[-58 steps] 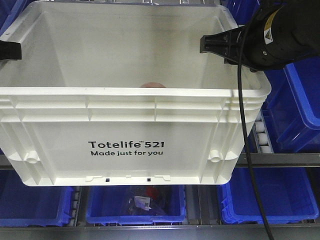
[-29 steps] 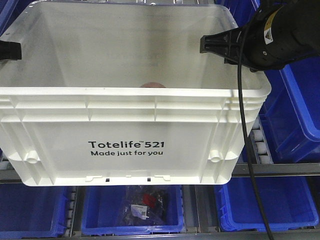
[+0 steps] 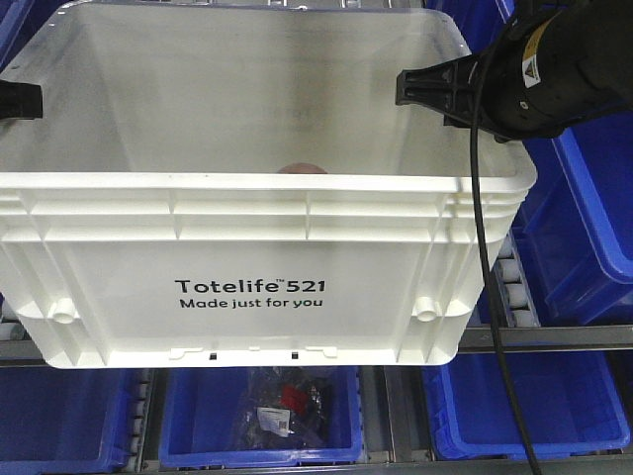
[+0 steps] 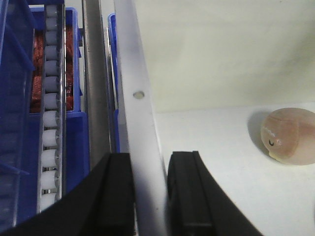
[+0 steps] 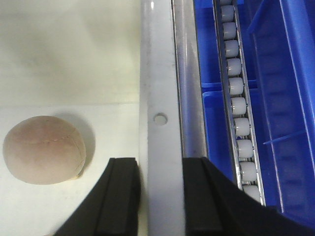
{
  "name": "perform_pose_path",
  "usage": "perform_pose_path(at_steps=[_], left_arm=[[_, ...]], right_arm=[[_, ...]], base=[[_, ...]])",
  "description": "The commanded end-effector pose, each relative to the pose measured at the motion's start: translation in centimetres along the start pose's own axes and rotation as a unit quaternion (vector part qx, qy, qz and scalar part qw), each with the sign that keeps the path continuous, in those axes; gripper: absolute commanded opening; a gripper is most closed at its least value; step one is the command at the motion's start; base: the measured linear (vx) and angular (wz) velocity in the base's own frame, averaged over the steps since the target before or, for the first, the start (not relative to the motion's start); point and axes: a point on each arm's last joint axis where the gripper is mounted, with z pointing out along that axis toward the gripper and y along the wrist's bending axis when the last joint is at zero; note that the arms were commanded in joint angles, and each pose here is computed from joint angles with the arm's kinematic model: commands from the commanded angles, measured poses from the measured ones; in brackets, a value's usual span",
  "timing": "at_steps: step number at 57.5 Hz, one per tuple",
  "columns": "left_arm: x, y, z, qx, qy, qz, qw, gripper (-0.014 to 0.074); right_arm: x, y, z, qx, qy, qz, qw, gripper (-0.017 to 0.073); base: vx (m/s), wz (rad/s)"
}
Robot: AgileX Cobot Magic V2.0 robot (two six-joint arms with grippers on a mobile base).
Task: Place moving items into box and shelve
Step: 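Raise the tote with both grippers above the roller shelf lane, then push the tote forward onto the rollers and open both grippers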
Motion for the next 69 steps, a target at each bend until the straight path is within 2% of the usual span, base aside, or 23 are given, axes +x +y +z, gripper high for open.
perform_pose_path(at_steps=[1,23,32,40,48,53,58,62,69], left_arm=[[-2.3,-0.5,-2.2,0.022,-0.109,0.010,0.994,0.0129],[-2.6,-0.5,-2.2,0.024,-0.123,0.011,0.992,0.0129],[-2.5,-0.3,-0.2,0.007,-0.145,0.039,0.989,0.0129],[-1.9,-0.6,2.6,0.017,-0.187,0.052,0.981,0.0129],[-1.6,-0.9,5.2,0.022,-0.215,0.078,0.973,0.0129],[-1.7,-1.0,6.6,0.022,-0.220,0.097,0.970,0.0129],[-1.6,-1.2,7.8,0.022,-0.215,0.108,0.970,0.0138],[-1.4,-1.2,8.7,0.021,-0.203,0.113,0.972,0.0171],[-1.2,-1.1,9.1,0.020,-0.194,0.114,0.974,0.0312]], right_arm=[[-2.3,-0.6,-2.5,-0.015,-0.100,-0.016,0.995,0.0127],[-2.5,-0.5,-2.5,-0.021,-0.110,-0.018,0.994,0.0127],[-3.3,0.1,-1.7,-0.017,-0.149,-0.046,0.988,0.0127],[-3.8,1.2,1.1,0.007,-0.164,-0.071,0.984,0.0127],[-3.5,2.6,5.1,0.037,-0.156,-0.082,0.984,0.0130],[-3.2,3.3,7.0,0.039,-0.150,-0.077,0.985,0.0134],[-3.0,4.0,8.1,0.025,-0.146,-0.079,0.986,0.0159],[-2.8,4.2,8.4,0.017,-0.141,-0.077,0.987,0.0216],[-2.9,4.3,8.3,0.011,-0.144,-0.080,0.986,0.0358]], base=[[0.00,0.00],[0.00,0.00],[0.00,0.00],[0.00,0.00],[0.00,0.00],[0.00,0.00],[0.00,0.00],[0.00,0.00],[0.00,0.00]])
